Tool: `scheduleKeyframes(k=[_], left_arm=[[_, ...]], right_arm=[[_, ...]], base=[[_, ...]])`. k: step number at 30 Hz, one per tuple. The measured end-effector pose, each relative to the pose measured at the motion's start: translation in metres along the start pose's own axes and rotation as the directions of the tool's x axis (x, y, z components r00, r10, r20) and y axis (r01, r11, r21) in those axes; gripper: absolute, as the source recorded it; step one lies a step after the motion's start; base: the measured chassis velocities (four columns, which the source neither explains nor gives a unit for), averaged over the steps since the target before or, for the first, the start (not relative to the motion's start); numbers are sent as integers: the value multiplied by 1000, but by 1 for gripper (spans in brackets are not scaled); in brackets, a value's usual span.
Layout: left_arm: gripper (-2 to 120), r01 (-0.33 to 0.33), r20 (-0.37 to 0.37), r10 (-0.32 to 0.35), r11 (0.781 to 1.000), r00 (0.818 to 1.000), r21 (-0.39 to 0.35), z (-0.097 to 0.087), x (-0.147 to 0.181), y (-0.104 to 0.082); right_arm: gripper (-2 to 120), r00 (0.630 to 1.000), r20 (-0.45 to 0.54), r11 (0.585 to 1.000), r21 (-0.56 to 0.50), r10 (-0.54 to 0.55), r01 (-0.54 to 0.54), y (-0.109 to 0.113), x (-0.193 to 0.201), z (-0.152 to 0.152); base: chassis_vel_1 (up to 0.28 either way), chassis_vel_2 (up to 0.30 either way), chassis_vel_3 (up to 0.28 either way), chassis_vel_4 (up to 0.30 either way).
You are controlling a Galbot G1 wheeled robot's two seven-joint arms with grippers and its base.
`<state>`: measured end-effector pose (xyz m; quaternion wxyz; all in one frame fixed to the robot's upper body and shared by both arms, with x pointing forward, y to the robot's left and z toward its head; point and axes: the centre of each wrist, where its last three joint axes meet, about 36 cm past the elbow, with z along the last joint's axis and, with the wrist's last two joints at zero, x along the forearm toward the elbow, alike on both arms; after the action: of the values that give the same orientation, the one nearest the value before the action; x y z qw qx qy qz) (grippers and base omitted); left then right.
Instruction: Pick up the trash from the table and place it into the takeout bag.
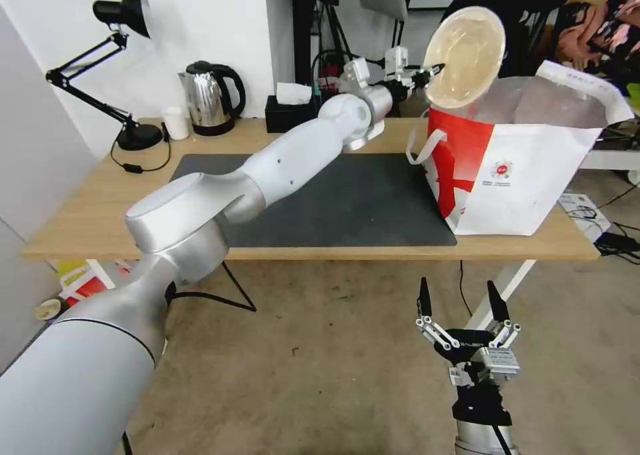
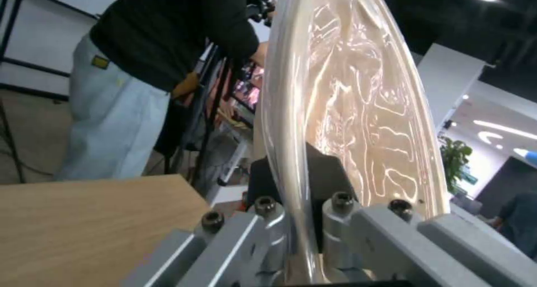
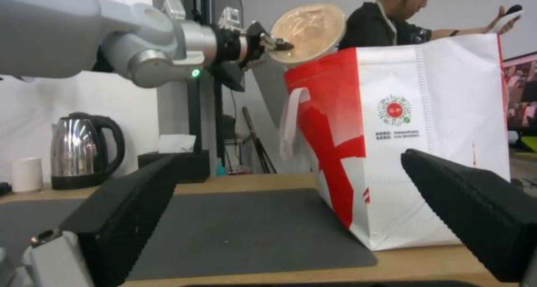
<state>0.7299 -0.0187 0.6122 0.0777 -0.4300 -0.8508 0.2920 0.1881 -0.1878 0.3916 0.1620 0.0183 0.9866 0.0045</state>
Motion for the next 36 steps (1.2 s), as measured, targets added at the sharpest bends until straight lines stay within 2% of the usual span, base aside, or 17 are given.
scheduleKeyframes(k=[13, 20, 26, 34, 36], left_arm=[[0, 20, -27, -20, 1000, 999, 4, 8, 6, 17], [0, 23, -41, -22, 1000, 999, 7, 10, 7, 19], [0, -1, -126, 4, 1000, 992, 19, 8, 8, 22], [0, -11, -167, 13, 1000, 986, 9, 5, 8, 24], [0, -19, -197, 17, 1000, 980, -6, 4, 9, 25]], right_arm=[[100, 1000, 0, 1000, 0, 0, 0, 0, 0, 0], [100, 1000, 0, 1000, 0, 0, 0, 0, 0, 0], [100, 1000, 0, 1000, 0, 0, 0, 0, 0, 0], [100, 1000, 0, 1000, 0, 0, 0, 0, 0, 0], [100, 1000, 0, 1000, 0, 0, 0, 0, 0, 0]], base=[[0, 0, 0, 0], [0, 0, 0, 0], [0, 0, 0, 0], [0, 0, 0, 0], [0, 0, 0, 0]])
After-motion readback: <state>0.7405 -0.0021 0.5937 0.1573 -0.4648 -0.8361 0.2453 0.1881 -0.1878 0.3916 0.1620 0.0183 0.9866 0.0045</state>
